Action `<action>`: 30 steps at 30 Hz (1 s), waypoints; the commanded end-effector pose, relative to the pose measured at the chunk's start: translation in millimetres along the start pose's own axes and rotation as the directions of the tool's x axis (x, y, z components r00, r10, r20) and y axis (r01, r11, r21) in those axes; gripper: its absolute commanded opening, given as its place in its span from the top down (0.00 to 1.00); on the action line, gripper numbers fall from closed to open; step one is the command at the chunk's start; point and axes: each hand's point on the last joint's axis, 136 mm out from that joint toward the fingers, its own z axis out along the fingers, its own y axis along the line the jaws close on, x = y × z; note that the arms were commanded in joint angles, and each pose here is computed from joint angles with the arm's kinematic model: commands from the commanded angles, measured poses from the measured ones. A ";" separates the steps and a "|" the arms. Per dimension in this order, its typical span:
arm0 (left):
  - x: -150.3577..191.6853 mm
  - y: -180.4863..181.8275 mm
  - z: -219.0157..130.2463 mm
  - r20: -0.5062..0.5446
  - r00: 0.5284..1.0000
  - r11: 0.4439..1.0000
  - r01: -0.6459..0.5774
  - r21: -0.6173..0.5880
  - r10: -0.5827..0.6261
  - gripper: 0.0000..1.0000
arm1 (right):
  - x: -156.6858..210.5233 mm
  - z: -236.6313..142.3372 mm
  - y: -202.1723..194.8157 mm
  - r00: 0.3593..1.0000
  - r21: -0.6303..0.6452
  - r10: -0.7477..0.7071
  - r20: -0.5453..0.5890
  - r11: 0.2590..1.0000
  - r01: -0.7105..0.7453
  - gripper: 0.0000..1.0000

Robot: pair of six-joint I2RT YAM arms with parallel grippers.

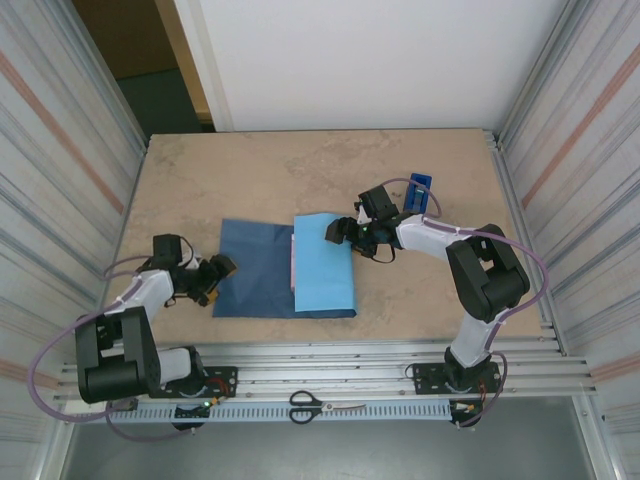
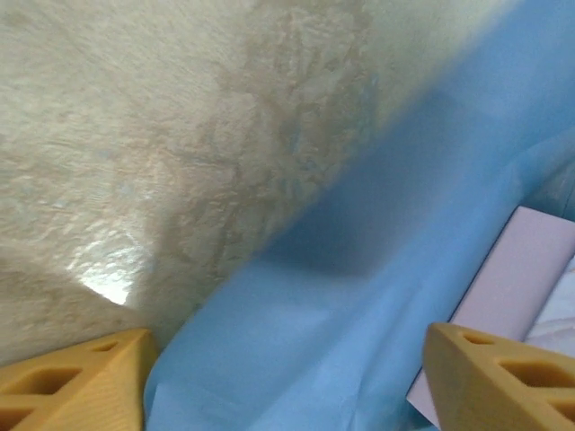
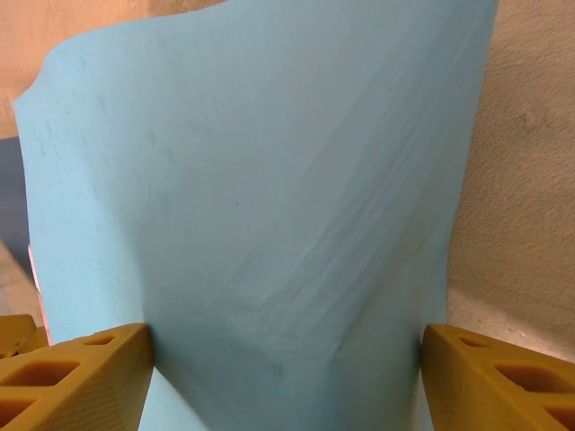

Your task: Wrap the gift box in paper

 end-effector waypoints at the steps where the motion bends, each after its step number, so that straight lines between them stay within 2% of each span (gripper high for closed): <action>1: -2.6 12.0 -11.8 0.054 0.998 0.996 -0.009 -0.089 0.014 0.17 | 51.2 16.5 -63.3 0.988 0.249 0.087 -0.130 0.967 -0.053 0.25; 6: -9.8 27.8 -22.3 0.129 0.991 0.983 -0.003 -0.185 0.027 0.11 | 51.2 16.9 -63.5 0.987 0.250 0.089 -0.130 0.967 -0.054 0.25; 10: -4.8 21.2 -13.9 0.090 0.996 0.992 -0.016 -0.129 0.027 0.12 | 51.3 16.6 -63.3 0.988 0.250 0.090 -0.129 0.967 -0.055 0.25; 18: 7.0 6.5 3.4 -0.018 1.000 1.000 0.008 -0.006 -0.008 0.26 | 51.9 17.1 -62.7 0.987 0.250 0.087 -0.133 0.967 -0.052 0.25; 26: 8.7 -16.8 3.6 -0.050 0.999 0.992 -0.004 0.124 0.011 0.44 | 53.2 19.7 -62.4 0.987 0.250 0.090 -0.133 0.967 -0.054 0.25; 30: 9.2 -21.3 0.8 -0.051 0.999 0.990 -0.010 0.141 0.017 0.47 | 52.7 19.6 -61.2 0.987 0.251 0.088 -0.131 0.967 -0.053 0.25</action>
